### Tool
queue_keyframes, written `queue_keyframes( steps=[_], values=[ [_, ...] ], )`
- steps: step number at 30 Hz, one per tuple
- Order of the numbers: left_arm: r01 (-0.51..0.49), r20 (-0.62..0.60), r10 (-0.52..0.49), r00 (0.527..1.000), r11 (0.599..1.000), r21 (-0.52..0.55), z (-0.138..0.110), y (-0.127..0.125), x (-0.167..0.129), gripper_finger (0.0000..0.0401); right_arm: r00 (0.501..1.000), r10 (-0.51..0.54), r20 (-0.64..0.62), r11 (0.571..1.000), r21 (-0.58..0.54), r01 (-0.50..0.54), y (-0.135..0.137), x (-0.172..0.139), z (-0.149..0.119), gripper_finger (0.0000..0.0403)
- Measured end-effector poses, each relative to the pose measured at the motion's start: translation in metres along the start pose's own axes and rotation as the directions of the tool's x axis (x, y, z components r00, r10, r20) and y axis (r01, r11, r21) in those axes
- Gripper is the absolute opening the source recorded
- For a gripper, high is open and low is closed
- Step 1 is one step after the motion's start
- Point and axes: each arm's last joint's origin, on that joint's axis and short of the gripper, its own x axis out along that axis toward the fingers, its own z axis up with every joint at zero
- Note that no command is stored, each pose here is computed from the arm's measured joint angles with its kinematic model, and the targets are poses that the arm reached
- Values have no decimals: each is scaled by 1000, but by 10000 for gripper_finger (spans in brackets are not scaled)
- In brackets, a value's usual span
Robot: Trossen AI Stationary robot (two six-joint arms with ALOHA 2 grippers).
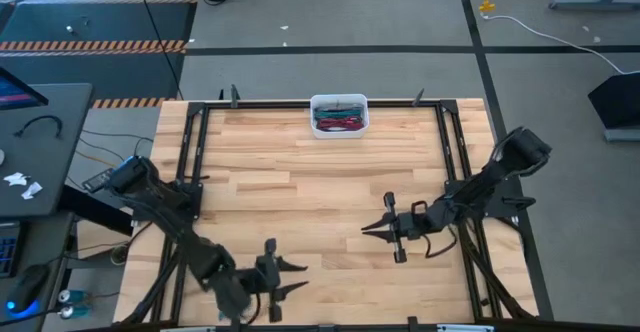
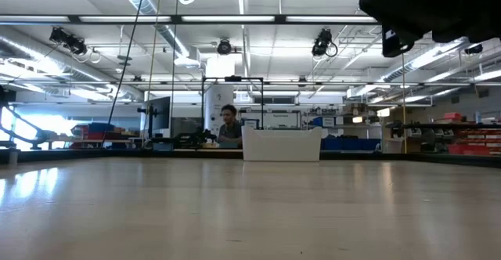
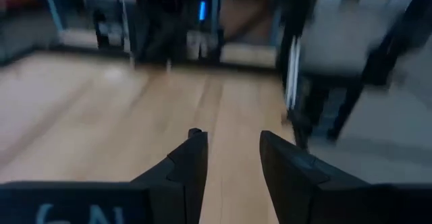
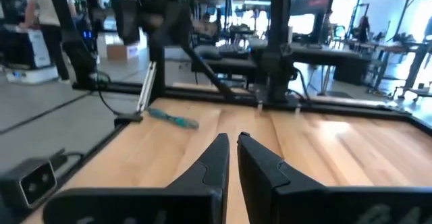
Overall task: Pick and place USB-C Cables
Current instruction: Put the blue charger cable into the white bin
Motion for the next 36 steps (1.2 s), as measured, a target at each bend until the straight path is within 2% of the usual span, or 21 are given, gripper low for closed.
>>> queue_keyframes(
  steps=[2, 4, 7, 8, 10, 13, 17, 20, 23, 26, 27, 31, 36],
  values=[
    [-2, -154, 2, 988, 1000, 0, 18, -9, -3, 141, 1000, 1, -22, 1000, -10, -1, 3, 5, -5, 36],
    [-36, -332, 16, 943, 998, -53, 36, -12, -9, 141, 999, 2, -37, 1000, -16, -2, 6, 11, -9, 36],
    [-157, -581, 36, 813, 975, -159, 47, -13, -19, 141, 998, 1, -58, 1000, -24, -3, 10, 19, -16, 36],
    [-209, -642, 47, 765, 962, -178, 47, -13, -23, 141, 998, 2, -62, 1000, -26, -3, 11, 21, -18, 36],
    [-280, -715, 29, 699, 931, -236, 47, -19, -31, 141, 998, 1, -69, 1000, -29, -3, 14, 27, -21, 36],
    [-372, -795, 36, 605, 896, -242, 32, -28, -47, 141, 996, 4, -89, 999, -38, -7, 18, 33, -27, 36],
    [-453, -851, 43, 523, 860, -234, -3, -43, -70, 141, 994, 4, -109, 999, -49, -9, 22, 42, -35, 36],
    [-497, -901, 70, 429, 851, -170, -36, -51, -87, 141, 993, 1, -118, 998, -55, -8, 24, 46, -38, 36],
    [-567, -919, 132, 371, 816, -112, -62, -47, -101, 145, 993, -3, -121, 998, -57, -4, 24, 48, -40, 36],
    [-621, -923, 176, 342, 780, -81, -85, -37, -111, 159, 993, -9, -119, 998, -56, 2, 22, 50, -40, 36],
    [-627, -920, 176, 351, 774, -91, -91, -35, -114, 166, 993, -12, -118, 998, -55, 6, 22, 51, -40, 36],
    [-627, -883, 171, 437, 762, -162, -117, -26, -122, 206, 993, -16, -119, 999, -54, 10, 21, 51, -40, 36],
    [-646, -840, 188, 509, 729, -228, -136, -12, -126, 263, 992, -16, -122, 998, -55, 10, 21, 51, -40, 36]
  ],
)
